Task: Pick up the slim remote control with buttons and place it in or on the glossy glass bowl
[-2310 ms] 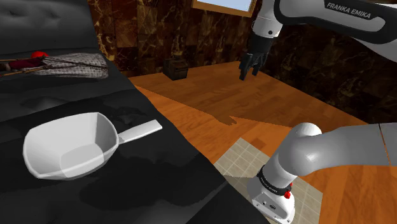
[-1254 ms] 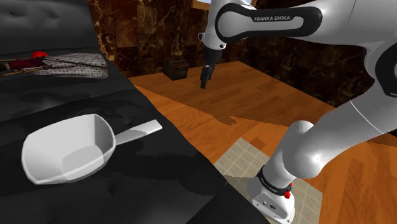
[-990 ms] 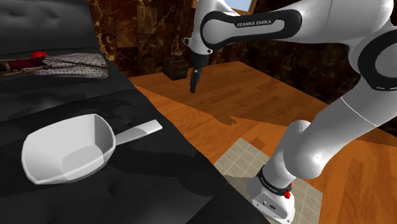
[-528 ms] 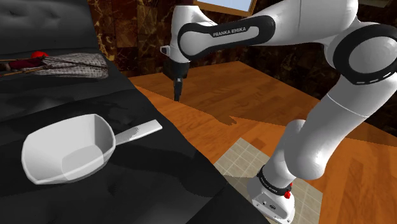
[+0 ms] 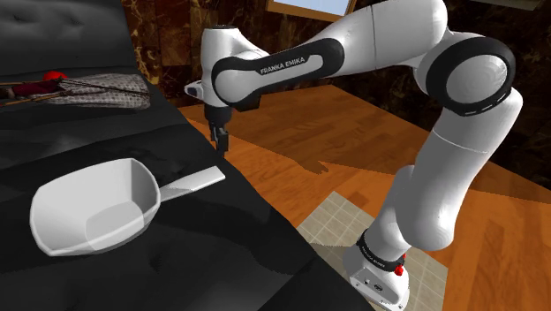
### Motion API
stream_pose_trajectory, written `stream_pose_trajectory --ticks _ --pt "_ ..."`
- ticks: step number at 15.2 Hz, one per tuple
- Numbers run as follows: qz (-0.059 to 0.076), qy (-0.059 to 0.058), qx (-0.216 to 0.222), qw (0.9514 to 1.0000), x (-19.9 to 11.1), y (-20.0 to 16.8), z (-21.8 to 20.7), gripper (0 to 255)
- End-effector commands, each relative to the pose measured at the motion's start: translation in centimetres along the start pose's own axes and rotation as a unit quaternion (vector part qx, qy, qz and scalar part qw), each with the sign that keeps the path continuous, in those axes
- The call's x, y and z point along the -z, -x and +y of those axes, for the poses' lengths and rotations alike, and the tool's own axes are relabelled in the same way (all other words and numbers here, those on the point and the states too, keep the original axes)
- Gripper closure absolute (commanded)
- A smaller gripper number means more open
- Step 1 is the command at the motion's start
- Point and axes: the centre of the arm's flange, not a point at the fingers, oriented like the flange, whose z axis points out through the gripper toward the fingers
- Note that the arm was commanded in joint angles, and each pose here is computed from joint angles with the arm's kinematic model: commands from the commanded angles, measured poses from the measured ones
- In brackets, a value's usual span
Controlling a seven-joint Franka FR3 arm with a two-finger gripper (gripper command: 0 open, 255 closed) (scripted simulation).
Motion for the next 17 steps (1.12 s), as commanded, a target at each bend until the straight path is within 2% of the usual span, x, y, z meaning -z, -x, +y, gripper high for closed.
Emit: stream_pose_trajectory --ticks 1,4,8,17 --pt "0.001 0.0 0.039 0.9992 -1.2 -2.4 -0.7 0" --pt "0.003 -0.001 0.096 0.9954 -2.8 -5.5 -2.4 0" --pt "0.005 -0.002 0.163 0.9866 -4.8 -9.0 -4.7 0" --pt "0.005 -0.002 0.163 0.9866 -8.8 -9.1 -4.8 0"
